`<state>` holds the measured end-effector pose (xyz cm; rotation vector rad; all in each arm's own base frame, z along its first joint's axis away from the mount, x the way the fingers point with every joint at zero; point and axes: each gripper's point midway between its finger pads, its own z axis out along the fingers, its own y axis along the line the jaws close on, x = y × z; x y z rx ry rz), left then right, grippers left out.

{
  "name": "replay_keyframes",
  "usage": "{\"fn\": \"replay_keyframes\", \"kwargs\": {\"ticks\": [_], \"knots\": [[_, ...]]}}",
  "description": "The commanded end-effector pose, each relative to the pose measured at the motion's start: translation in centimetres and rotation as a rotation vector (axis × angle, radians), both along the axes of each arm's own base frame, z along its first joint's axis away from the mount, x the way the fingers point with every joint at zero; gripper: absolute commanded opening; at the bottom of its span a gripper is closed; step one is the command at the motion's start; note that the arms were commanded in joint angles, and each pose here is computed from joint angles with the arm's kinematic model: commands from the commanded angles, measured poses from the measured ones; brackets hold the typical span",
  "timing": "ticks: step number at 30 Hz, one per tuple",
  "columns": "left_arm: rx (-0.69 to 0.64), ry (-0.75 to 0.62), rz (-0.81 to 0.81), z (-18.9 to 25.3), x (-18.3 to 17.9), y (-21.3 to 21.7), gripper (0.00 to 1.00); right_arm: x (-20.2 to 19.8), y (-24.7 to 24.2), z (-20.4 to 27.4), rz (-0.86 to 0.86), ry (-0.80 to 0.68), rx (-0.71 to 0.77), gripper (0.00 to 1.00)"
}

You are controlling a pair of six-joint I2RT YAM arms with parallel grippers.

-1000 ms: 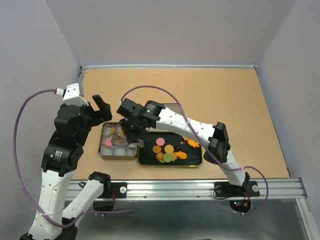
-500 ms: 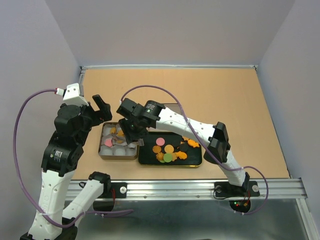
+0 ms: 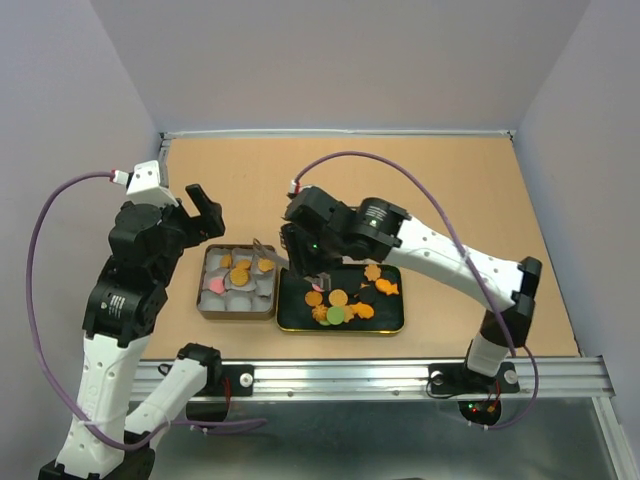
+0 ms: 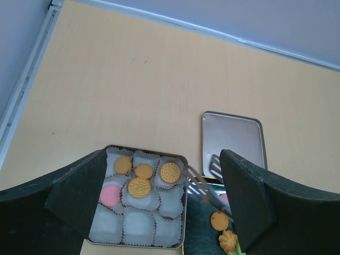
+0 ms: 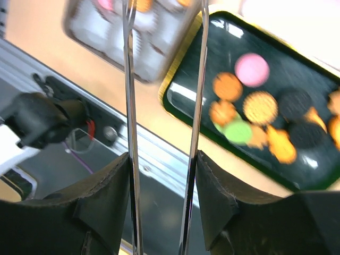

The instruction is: Pack the cookies

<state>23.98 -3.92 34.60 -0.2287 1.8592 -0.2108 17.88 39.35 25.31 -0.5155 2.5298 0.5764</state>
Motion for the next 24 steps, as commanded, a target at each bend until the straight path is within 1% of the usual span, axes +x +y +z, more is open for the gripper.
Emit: {"fn": "replay_keyframes", "kwargs": {"ticks": [1,5,9,18,24], "knots": [[-0.027,-0.072,-0.033,2.4,0.6,-0.8,0.99,0.1,-3.5,-0.6,-0.12,-0.022,-0.028,0.55],[-0.036,-0.062,-0.051,1.9,0.7,-1.3,0.99,-1.6,-7.2,-2.9,-0.186,0.029,-0.083,0.55],[-0.047,-0.054,-0.062,1.6,0.7,-1.5,0.99,-2.9,-9.2,-5.7,-0.208,0.089,-0.164,0.56],[-0.045,-0.053,-0.064,1.6,0.2,-1.4,0.99,-3.4,-10.5,-7.4,-0.232,0.114,-0.221,0.56],[-0.047,-0.056,-0.062,1.6,-0.2,-1.3,0.99,-3.1,-9.1,-8.0,-0.208,0.125,-0.233,0.56]]}}
